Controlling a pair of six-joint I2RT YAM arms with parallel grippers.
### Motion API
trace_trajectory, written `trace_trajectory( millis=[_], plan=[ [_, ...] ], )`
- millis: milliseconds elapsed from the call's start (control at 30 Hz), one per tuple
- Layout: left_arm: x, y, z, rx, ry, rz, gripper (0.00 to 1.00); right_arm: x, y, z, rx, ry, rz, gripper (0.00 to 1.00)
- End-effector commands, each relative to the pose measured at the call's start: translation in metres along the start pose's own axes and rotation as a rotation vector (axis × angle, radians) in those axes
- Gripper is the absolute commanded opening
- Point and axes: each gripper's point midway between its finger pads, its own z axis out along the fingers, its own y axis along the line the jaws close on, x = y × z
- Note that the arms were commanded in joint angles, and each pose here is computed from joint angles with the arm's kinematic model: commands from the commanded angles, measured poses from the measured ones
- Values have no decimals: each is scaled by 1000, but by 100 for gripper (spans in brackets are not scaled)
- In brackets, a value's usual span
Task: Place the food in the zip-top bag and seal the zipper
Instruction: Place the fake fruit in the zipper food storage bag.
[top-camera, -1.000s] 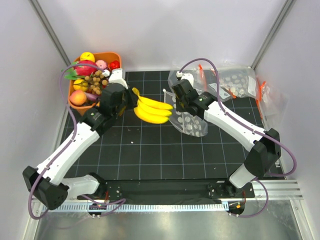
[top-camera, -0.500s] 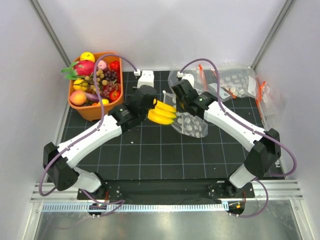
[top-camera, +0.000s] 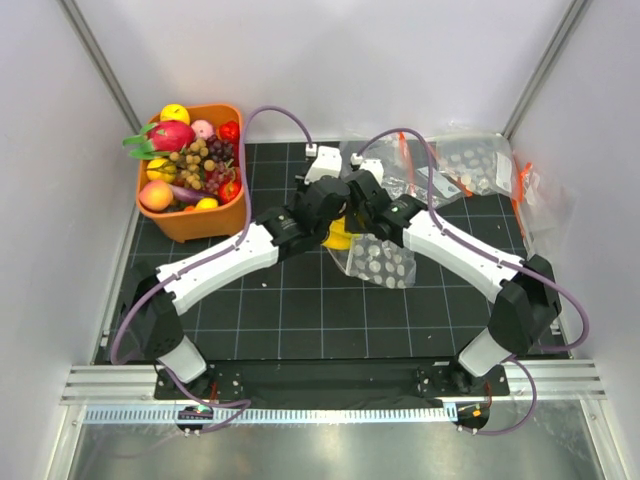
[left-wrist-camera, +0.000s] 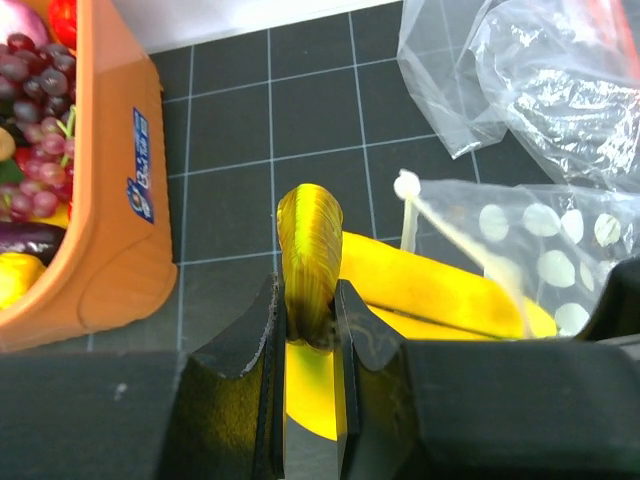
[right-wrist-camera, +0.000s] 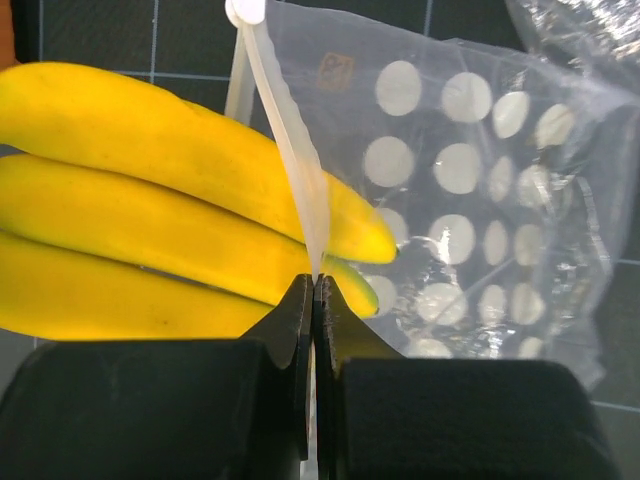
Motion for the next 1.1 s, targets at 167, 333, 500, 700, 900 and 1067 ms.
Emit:
trace_trajectory(
  millis=[167,333,500,700,900,1067],
  plan=[
    [-13,-7,-8,48,-46,-289,0,-12,24,-4,-144,-104,187,1],
    [5,-18,-4,91,-18,-323,0,-24,23,-21,-220,-186,280,1],
    [14,-18,8,178,31,-353,0,-28,13,-32,-201,-213,226,1],
    [4,-26,-1,266,64,-395,0,-19,18,-36,-268,-203,171,1],
    [-10,-59,-20,476,110,-457,0,-22,30,-42,-353,-226,184,1],
    [0,-59,-34,521,219,-429,0,-30,15,-50,-297,-256,109,1]
  ],
)
